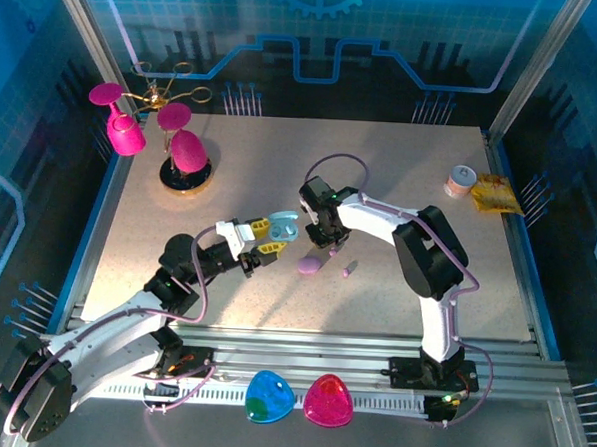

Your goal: Insert wireless bluetooth earbuds into charging case

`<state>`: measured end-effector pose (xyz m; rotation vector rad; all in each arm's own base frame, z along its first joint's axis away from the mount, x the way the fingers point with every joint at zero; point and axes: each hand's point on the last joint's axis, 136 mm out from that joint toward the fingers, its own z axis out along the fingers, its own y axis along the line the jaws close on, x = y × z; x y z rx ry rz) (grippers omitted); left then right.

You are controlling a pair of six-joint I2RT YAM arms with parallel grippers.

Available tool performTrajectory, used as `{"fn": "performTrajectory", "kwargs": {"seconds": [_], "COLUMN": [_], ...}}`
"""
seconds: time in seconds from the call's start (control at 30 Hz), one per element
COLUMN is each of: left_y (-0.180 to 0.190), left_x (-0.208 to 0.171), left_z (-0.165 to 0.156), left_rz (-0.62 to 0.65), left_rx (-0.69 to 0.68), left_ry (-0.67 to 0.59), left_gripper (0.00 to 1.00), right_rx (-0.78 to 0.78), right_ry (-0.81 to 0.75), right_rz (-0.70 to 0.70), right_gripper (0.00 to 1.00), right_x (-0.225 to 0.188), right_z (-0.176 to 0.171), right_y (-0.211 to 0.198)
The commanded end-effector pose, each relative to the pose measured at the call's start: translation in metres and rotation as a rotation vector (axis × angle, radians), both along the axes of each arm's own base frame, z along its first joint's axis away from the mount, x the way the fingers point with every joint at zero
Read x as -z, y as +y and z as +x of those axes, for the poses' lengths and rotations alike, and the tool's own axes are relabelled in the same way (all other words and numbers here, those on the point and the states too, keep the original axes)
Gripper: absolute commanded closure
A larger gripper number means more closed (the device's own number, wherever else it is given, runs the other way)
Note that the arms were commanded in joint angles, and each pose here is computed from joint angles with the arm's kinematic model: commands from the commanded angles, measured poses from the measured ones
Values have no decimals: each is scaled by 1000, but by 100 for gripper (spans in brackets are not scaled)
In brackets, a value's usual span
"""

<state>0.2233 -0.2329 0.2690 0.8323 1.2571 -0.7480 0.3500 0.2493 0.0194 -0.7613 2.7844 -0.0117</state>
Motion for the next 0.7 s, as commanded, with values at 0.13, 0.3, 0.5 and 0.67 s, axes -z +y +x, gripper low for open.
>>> {"fn": "performTrajectory", "kwargs": {"seconds": [0.13, 0.3, 0.5, 0.67], "left_y": [1, 1, 1, 1], "left_x": [2, 3, 7, 3], "left_z": [1, 3, 8, 15], "left_rz": [-1, 1, -15, -35], "left_rx": [-1, -5, -26, -51], "left_ry": [5, 7, -1, -28], "left_gripper": [80, 80, 79, 80], "right_rx": [5, 27, 71, 48], "right_ry": [9, -60, -183, -283], "right_rz": [-28, 26, 273, 529], "right_gripper": [83, 85, 85, 86], "right_x": [1, -26, -90, -155], "right_z": [0, 3, -2, -22], "right_y": [0, -2, -2, 2]}}
